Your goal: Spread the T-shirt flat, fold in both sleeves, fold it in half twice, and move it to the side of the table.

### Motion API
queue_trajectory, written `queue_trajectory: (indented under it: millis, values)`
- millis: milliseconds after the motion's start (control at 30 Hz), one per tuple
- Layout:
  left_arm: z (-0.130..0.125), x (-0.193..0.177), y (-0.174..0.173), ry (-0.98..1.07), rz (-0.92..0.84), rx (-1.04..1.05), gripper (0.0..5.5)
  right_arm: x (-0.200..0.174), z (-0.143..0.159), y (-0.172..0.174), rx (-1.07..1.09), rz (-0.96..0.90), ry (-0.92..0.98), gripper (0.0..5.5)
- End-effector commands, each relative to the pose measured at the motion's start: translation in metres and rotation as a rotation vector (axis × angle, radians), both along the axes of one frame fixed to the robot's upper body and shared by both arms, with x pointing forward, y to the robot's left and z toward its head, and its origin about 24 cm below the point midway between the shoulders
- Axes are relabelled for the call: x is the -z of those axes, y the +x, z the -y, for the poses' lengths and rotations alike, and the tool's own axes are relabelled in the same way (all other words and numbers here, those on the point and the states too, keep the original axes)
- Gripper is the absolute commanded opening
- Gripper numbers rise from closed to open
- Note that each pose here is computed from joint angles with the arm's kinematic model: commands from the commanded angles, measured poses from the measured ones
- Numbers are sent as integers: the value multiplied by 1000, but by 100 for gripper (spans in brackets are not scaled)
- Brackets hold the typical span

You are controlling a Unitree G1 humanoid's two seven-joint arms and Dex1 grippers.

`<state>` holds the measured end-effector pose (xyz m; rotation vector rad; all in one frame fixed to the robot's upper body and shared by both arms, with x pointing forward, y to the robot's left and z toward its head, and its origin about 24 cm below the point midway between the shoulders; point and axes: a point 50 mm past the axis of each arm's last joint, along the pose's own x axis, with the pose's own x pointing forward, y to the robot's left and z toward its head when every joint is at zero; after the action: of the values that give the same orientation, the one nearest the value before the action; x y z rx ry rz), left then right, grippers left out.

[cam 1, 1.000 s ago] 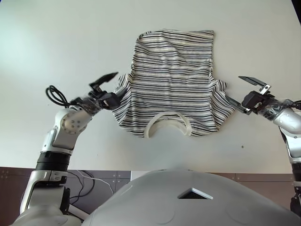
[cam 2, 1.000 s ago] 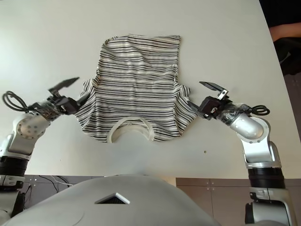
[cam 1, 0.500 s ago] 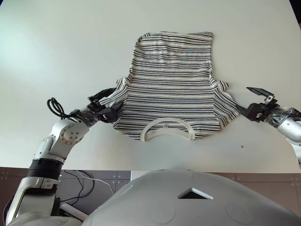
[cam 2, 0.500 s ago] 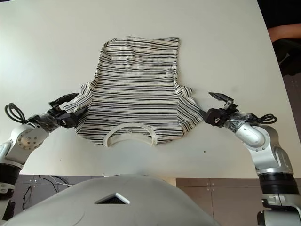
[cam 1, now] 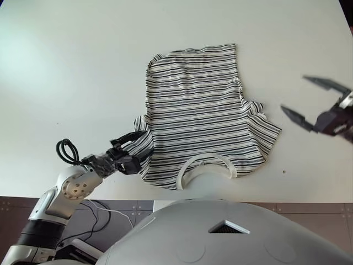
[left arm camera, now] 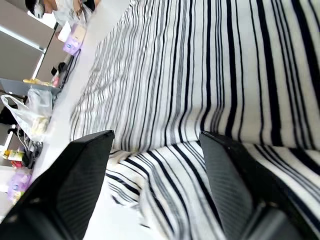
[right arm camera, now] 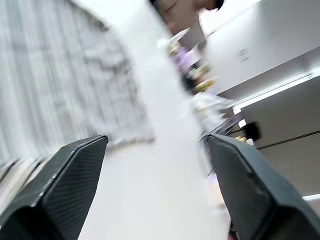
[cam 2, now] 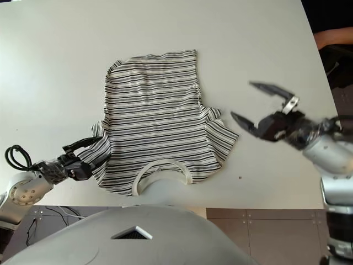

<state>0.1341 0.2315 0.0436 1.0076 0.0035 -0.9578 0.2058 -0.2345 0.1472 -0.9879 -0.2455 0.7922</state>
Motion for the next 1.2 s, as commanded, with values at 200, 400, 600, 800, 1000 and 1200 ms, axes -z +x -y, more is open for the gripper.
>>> queue_trajectory:
  millis: [200, 400, 600, 800, 1000, 1200]
  values:
    - [-11, -67, 81, -50, 326, -88, 315, 84, -158, 98, -129, 23, -117, 365]
    - [-22, -56, 166, 160, 450, -255, 315, 130, -184, 74, -334, -76, -289, 365]
    - [4, -32, 190, 254, 381, 11, 315, 143, -159, 47, -450, -152, -380, 365]
    - [8, -12, 186, 293, 226, 126, 315, 144, -140, 25, -471, -184, -371, 365]
    - [21, -58, 217, 96, 513, -56, 315, 105, -148, 41, -368, -55, -131, 365]
    - [48, -73, 231, 6, 583, -79, 315, 57, -150, 44, -313, 99, 48, 365]
